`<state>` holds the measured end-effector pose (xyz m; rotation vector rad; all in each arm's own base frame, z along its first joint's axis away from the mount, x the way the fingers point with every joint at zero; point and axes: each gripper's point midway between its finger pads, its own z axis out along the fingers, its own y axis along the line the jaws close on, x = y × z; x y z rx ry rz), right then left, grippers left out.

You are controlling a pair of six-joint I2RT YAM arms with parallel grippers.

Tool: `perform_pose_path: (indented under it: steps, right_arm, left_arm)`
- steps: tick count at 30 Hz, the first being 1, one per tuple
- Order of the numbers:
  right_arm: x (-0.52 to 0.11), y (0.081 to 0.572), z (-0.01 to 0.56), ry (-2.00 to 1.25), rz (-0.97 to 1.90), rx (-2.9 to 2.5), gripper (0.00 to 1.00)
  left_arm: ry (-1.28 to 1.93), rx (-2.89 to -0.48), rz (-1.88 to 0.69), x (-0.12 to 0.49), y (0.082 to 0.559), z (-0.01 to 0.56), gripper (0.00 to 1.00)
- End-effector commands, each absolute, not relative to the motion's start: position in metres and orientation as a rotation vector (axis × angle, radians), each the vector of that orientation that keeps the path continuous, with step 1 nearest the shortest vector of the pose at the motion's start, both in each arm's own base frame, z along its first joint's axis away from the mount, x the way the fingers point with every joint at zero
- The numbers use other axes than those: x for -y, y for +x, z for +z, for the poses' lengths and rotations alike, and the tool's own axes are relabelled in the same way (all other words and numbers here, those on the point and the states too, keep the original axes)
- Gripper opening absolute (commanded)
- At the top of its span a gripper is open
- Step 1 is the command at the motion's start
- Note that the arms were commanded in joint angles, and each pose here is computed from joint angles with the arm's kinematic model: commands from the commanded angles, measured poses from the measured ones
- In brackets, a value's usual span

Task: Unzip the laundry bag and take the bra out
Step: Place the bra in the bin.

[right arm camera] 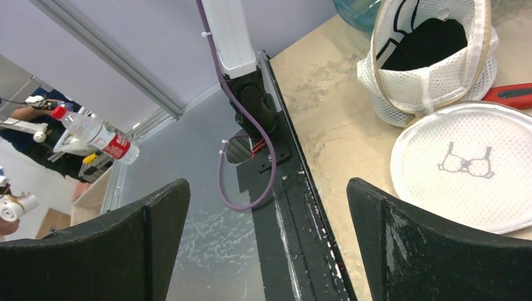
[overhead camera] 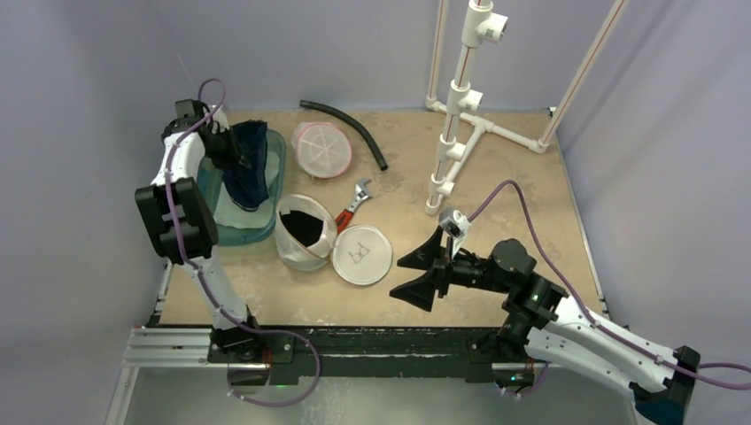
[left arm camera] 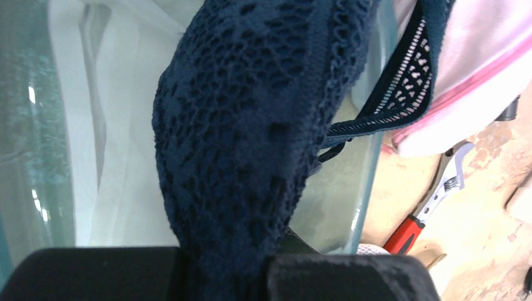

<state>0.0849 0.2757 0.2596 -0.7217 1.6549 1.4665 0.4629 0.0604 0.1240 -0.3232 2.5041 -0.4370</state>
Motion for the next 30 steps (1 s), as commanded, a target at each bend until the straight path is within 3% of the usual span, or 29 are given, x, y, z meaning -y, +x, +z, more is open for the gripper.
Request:
perform_pose_path:
  steps: [1, 4, 5, 7, 8, 13, 18, 22, 25, 28, 30]
  right_arm:
    - [-0.273, 0.09, 0.264, -0.72, 1.431, -1.617, 0.98]
    - [-0.276, 0.092, 0.26, -0.73, 1.422, -1.628, 0.98]
    - [-0.277, 0.093, 0.259, -0.728, 1.423, -1.632, 0.98]
    - [-0.279, 0.093, 0.259, -0.727, 1.431, -1.632, 0.98]
    - [-0.279, 0.093, 0.258, -0.725, 1.43, -1.636, 0.98]
    - [-0.279, 0.096, 0.261, -0.713, 1.422, -1.637, 0.98]
    - [-0.278, 0.106, 0.263, -0.664, 1.378, -1.643, 0.98]
    - [-0.281, 0.122, 0.267, -0.604, 1.328, -1.646, 0.98]
    - [-0.29, 0.134, 0.264, -0.58, 1.303, -1.671, 0.98]
    - [-0.307, 0.152, 0.246, -0.547, 1.272, -1.738, 0.94]
    - [-0.321, 0.165, 0.232, -0.52, 1.234, -1.79, 0.92]
  left_arm:
    - [-0.244, -2.509, -0.484, -0.056, 0.469, 0.119, 0.0]
    - [-0.285, -2.563, -0.445, -0.061, 0.459, 0.095, 0.01]
    - [-0.304, -2.58, -0.422, -0.063, 0.456, 0.089, 0.14]
    - [-0.354, -2.591, -0.367, -0.07, 0.452, 0.086, 0.77]
    - [-0.364, -2.58, -0.338, -0.074, 0.453, 0.09, 0.81]
    - [-0.431, -2.42, -0.116, -0.103, 0.463, 0.165, 0.88]
    - [-0.523, -2.065, 0.072, -0.122, 0.442, 0.295, 0.9]
    - [-0.528, -1.929, 0.072, -0.083, 0.404, 0.342, 0.91]
    - [-0.59, -1.802, -0.069, -0.052, 0.365, 0.352, 0.92]
    - [-0.544, -1.564, -0.416, -0.007, 0.332, 0.37, 0.92]
    - [-0.469, -1.57, -0.636, 0.031, 0.318, 0.36, 0.93]
